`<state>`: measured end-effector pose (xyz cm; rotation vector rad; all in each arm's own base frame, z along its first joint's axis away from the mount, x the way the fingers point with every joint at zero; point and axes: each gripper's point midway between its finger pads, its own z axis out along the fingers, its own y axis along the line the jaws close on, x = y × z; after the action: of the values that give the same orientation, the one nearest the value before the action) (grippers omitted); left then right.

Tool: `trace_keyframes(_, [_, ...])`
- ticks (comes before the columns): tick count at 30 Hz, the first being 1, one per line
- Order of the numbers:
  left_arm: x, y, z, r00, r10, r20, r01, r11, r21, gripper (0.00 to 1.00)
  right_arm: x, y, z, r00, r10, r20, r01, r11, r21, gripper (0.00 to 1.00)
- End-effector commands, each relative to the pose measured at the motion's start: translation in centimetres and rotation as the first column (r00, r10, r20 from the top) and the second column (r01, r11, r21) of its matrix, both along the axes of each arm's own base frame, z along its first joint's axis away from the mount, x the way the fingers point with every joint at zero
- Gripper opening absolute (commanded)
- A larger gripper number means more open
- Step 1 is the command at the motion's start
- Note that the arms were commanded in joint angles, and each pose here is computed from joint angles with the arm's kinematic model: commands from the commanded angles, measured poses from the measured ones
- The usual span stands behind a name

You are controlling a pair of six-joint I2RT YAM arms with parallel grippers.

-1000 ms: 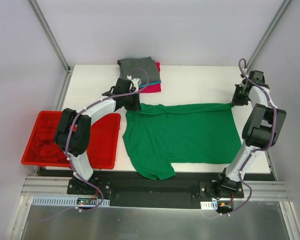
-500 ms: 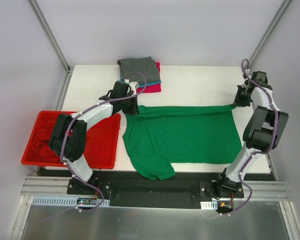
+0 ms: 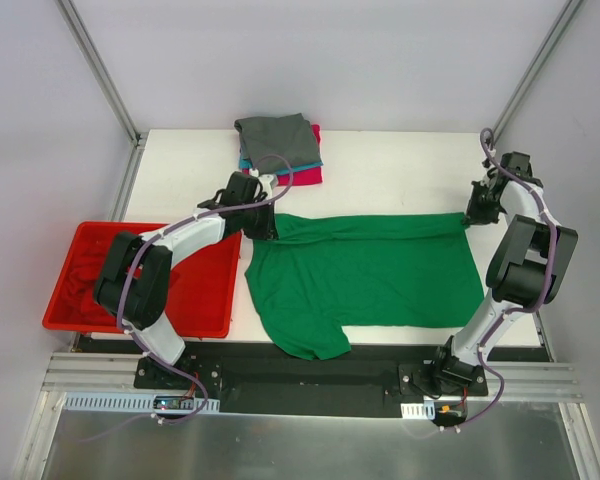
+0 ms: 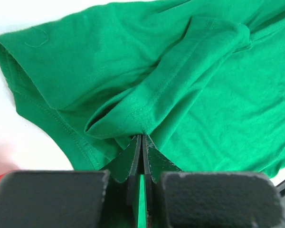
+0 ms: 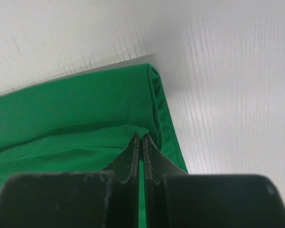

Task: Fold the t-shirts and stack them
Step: Fold the flattened tshirt in 1/3 of the way

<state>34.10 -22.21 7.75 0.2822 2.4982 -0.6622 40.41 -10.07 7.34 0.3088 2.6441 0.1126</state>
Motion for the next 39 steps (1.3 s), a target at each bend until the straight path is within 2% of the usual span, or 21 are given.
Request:
trace_keyframes(1, [-0.9, -0.8, 0.5, 1.000, -0.015, -0.005, 0.015, 0.999, -0.046, 0.00, -1.1, -0.6, 1.5, 1.000, -0.019, 0.010, 0.019, 0.999, -0.029, 0.03])
trace_keyframes(7, [-1.8, -0.4, -1.2, 0.999, 0.005, -0.040, -0.005, 1.000, -0.020, 0.00, -2.3, -0.9, 0.8, 0.999, -0.044, -0.016, 0.043, 0.997, -0.057, 0.07])
trace_keyframes(9, [-1.7, -0.2, -1.3, 0.999, 0.019, -0.039, -0.020, 1.000, -0.014, 0.00, -2.4, -0.9, 0.8, 0.998, -0.056, -0.009, 0.055, 0.997, -0.058, 0.01])
trace_keyframes(14, [-1.1, -0.3, 0.0, 1.000, 0.025, 0.001, -0.025, 0.999, -0.021, 0.00, -1.8, -0.3, 1.6, 0.999, -0.047, 0.011, 0.047, 0.999, -0.020, 0.01])
trace_keyframes(21, [0.9, 0.9, 3.3, 0.988, 0.149, 0.044, -0.148, 0.988, -0.034, 0.00, -1.2, -0.9, 4.0, 0.997, -0.068, 0.046, 0.071, 0.996, -0.049, 0.01])
trace_keyframes(27, [0.0, 0.3, 5.0, 0.991, 0.125, 0.043, -0.121, 0.989, -0.084, 0.00, -1.4, -0.3, 5.4, 0.995, -0.051, 0.082, 0.054, 0.998, -0.030, 0.01])
trace_keyframes(34, [-1.4, 1.2, 3.9, 0.991, 0.132, 0.026, -0.130, 0.990, -0.062, 0.00, -2.2, -1.0, 5.1, 0.996, -0.066, 0.057, 0.071, 0.995, -0.073, 0.01])
trace_keyframes(39, [-2.4, 0.6, 2.1, 0.994, 0.097, -0.047, -0.100, 0.992, -0.072, 0.00, -2.5, -0.7, 4.0, 0.998, -0.063, 0.027, 0.065, 0.996, -0.055, 0.02])
